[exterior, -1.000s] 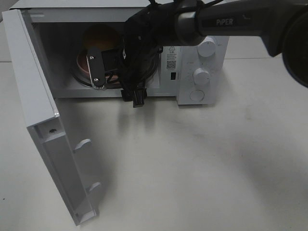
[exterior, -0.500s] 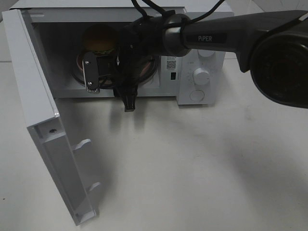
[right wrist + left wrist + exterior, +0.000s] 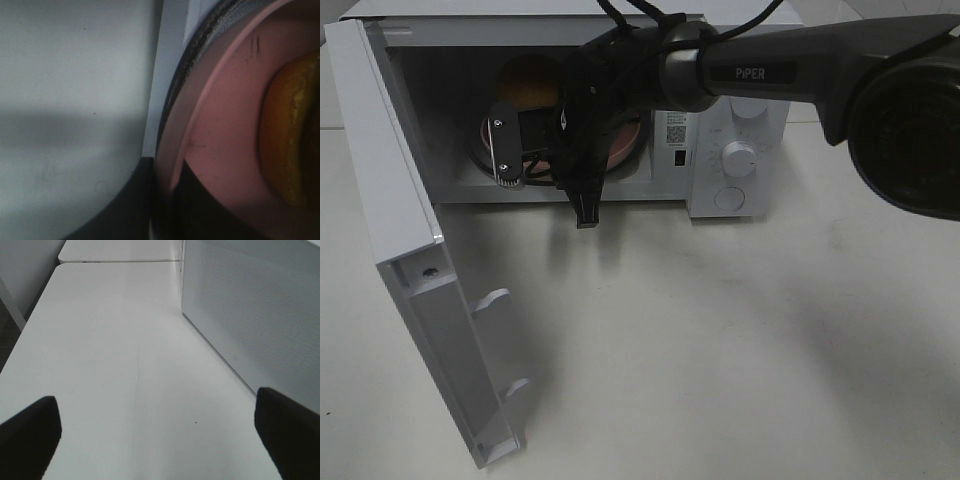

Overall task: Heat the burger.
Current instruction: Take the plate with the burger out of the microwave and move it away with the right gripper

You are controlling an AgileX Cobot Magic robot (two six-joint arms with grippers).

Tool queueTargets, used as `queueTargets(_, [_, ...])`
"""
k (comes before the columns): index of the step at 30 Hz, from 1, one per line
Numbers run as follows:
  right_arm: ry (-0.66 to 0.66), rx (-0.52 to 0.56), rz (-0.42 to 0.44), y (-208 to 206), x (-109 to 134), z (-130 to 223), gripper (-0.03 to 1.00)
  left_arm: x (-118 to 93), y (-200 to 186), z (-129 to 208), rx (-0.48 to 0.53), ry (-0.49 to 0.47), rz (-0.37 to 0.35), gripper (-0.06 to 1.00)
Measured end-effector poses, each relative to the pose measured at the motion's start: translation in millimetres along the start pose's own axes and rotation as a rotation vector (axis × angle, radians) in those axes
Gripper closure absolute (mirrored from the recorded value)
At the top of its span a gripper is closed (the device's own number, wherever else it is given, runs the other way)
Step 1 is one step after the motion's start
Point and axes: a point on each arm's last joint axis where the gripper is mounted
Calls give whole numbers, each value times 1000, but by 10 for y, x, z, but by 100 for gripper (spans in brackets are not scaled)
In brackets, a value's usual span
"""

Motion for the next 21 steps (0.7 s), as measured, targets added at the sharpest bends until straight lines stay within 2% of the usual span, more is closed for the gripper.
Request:
queueTargets(8, [-12, 11, -25, -110, 92, 50, 89, 0, 0, 0, 0, 0, 0, -5])
queueTargets(21, [-145, -7, -31, -401, 317, 156, 89, 0, 0, 0, 0, 0, 0, -5])
Point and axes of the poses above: a point on each arm's last joint axis where the gripper is mounted, y pointing out along that axis toward the gripper, x along the wrist's bending axis when the last joint is at zero, z = x × y, and after that the axes turned 3 degrees about -y, right-handed
